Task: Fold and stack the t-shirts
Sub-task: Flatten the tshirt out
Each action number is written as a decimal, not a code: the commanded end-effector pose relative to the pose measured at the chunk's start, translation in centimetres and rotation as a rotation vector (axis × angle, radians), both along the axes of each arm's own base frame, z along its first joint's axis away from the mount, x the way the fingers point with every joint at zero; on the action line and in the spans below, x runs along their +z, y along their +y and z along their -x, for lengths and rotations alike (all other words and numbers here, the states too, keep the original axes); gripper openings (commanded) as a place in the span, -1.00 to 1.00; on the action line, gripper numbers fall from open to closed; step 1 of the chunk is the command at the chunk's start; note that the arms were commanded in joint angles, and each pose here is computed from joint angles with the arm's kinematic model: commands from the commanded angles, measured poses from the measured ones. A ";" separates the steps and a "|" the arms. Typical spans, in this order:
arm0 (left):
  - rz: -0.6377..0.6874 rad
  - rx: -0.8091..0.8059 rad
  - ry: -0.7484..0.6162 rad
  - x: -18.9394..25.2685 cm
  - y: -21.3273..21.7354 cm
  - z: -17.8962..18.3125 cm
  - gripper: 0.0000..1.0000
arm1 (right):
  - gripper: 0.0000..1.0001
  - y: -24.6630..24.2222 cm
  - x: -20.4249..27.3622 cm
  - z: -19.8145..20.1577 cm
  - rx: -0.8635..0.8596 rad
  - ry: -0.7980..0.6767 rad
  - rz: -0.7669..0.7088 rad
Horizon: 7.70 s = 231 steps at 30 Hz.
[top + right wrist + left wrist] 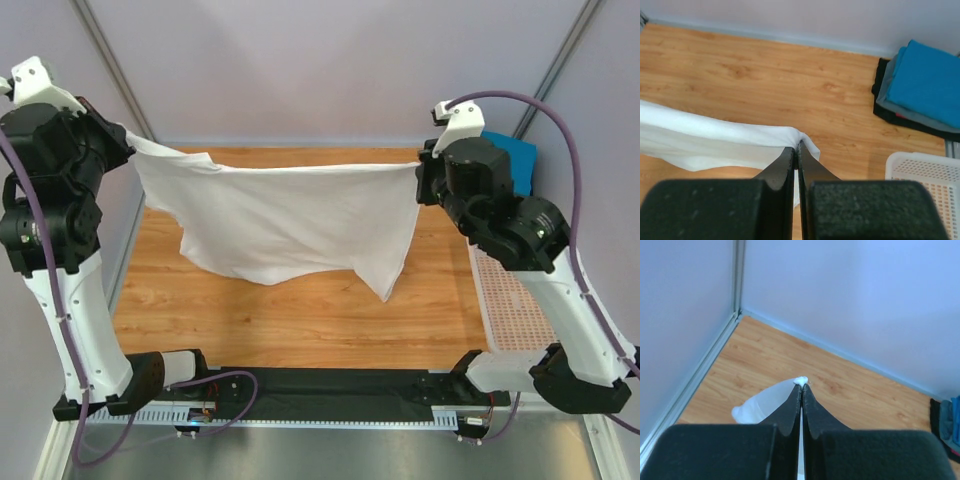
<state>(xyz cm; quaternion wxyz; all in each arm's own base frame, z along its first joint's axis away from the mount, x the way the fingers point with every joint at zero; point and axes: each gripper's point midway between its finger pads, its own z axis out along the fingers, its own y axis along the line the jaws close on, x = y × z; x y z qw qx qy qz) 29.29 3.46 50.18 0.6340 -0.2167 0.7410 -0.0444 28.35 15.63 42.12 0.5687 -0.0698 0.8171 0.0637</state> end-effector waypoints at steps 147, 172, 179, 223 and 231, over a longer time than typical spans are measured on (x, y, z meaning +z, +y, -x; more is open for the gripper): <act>0.157 0.023 0.967 -39.4 -8.3 -2.4 0.76 | -0.03 -5.7 -33.5 -7.8 -0.171 0.882 -0.230; 0.174 0.021 1.040 -45.1 -8.2 1.5 0.58 | -0.38 -7.8 -39.1 -9.8 -0.277 0.878 -0.019; 0.176 0.027 1.072 -46.1 -8.3 1.5 0.57 | -0.60 -7.5 -39.7 -9.8 -0.260 0.896 -0.021; 0.132 0.085 1.158 -48.2 -7.7 0.2 0.52 | -0.99 -9.2 -39.1 -9.7 -0.324 0.939 0.072; 0.110 0.098 1.166 -48.1 -7.3 0.2 0.52 | -0.99 -10.6 -38.0 -9.7 -0.373 0.909 0.122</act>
